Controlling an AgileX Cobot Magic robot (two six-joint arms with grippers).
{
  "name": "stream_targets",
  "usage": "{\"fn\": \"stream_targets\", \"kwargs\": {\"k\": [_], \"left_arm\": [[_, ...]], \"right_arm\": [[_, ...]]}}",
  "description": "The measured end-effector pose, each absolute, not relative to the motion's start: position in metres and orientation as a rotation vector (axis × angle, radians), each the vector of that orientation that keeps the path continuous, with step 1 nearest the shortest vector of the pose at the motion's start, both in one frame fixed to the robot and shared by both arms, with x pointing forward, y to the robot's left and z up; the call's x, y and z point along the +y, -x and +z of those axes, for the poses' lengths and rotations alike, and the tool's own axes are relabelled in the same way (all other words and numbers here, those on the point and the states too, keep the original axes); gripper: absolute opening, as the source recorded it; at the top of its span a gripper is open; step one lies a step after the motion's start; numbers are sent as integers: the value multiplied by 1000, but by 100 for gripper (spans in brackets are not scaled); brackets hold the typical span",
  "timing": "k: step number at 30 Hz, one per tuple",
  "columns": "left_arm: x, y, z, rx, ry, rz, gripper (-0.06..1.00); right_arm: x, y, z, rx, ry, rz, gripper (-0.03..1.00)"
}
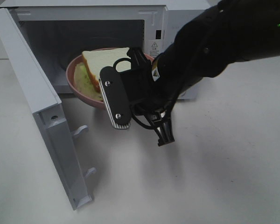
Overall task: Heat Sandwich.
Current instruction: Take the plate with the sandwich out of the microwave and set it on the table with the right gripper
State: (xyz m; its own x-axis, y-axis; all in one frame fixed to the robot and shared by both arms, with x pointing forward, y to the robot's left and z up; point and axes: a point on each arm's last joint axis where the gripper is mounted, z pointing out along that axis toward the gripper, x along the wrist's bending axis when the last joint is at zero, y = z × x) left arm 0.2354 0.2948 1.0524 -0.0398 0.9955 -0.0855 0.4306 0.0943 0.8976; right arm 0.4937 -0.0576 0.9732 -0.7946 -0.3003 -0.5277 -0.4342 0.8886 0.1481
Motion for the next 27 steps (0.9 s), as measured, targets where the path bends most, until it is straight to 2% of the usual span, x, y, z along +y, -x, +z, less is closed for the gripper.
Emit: {"fn": "stream_targets", "kwargs": {"k": [27], "left_arm": [[295, -235, 1052, 1587, -1445, 908, 76]], "right_arm": [[-131, -418, 971, 2617, 381, 383, 8]]}}
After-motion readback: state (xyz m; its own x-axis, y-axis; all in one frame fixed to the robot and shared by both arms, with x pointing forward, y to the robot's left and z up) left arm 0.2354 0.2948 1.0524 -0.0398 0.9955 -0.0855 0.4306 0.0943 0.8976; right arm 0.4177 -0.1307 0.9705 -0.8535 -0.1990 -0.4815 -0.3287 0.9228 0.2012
